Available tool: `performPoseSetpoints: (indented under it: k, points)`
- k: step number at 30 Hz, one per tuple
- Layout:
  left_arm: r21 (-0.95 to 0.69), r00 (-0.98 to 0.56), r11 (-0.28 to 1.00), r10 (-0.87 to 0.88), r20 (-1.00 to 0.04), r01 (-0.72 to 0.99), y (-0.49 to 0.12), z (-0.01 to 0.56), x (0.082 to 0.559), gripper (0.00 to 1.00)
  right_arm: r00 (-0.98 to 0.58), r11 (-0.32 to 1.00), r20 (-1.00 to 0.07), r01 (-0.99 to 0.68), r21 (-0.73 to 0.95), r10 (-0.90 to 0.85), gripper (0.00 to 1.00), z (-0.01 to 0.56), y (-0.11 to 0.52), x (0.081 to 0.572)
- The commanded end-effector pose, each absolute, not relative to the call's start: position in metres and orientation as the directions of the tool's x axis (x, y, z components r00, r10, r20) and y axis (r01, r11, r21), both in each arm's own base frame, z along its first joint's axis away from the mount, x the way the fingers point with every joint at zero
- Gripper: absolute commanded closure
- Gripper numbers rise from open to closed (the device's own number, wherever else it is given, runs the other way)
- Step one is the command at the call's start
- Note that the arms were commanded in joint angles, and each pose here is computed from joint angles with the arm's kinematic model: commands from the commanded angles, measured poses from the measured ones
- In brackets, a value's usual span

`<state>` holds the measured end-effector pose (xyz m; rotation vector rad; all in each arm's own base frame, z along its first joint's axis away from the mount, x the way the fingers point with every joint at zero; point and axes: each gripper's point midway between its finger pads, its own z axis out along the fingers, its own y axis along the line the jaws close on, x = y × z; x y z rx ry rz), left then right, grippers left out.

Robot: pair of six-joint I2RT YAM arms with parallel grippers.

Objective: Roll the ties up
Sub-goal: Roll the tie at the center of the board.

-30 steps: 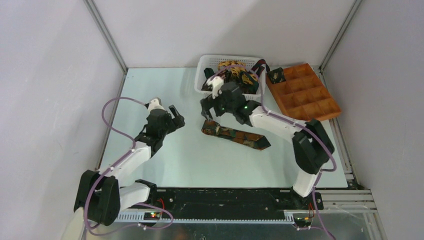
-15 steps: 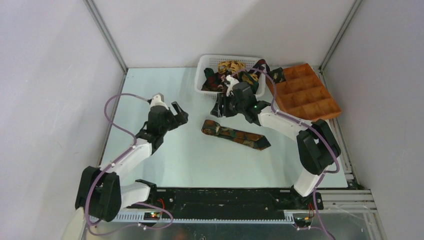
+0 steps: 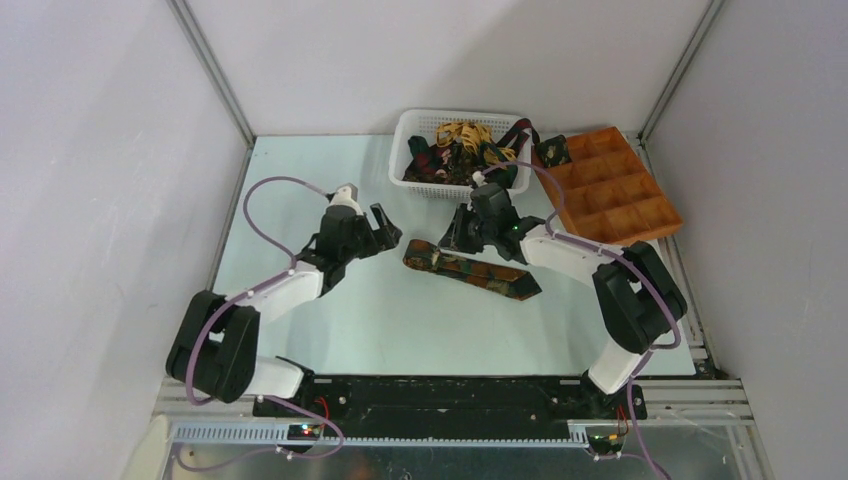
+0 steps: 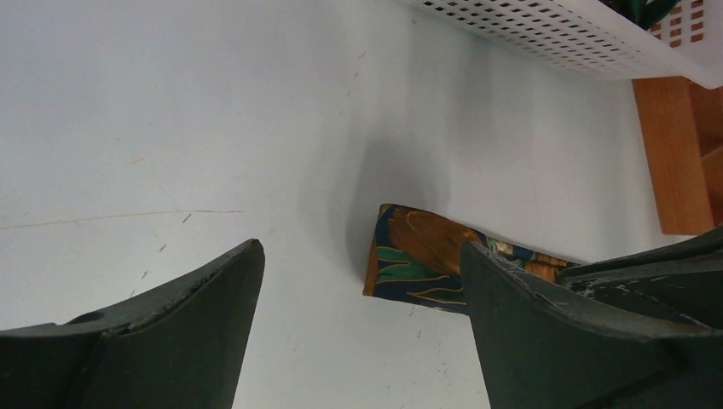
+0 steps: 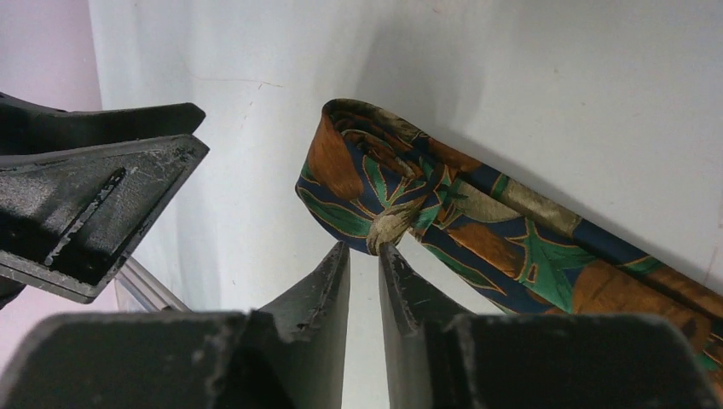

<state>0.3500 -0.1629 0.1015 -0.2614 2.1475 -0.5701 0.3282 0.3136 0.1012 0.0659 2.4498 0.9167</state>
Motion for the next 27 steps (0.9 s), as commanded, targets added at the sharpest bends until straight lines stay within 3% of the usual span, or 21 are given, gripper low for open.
performPoseSetpoints:
  k: [1,27]
  points:
    - [-0.539,-0.571,0.838,-0.400,-0.717,0.090,-0.183,0.124,0.365,0.09,-0.870,0.710,-0.418,-0.119,0.694,0.262,0.81,0.102,0.329,0.333]
    - [-0.572,-0.635,0.807,-0.368,-0.680,0.144,-0.200,0.095,0.354,0.11,-0.910,0.722,-0.335,-0.060,0.690,0.244,0.84,0.055,0.337,0.329]
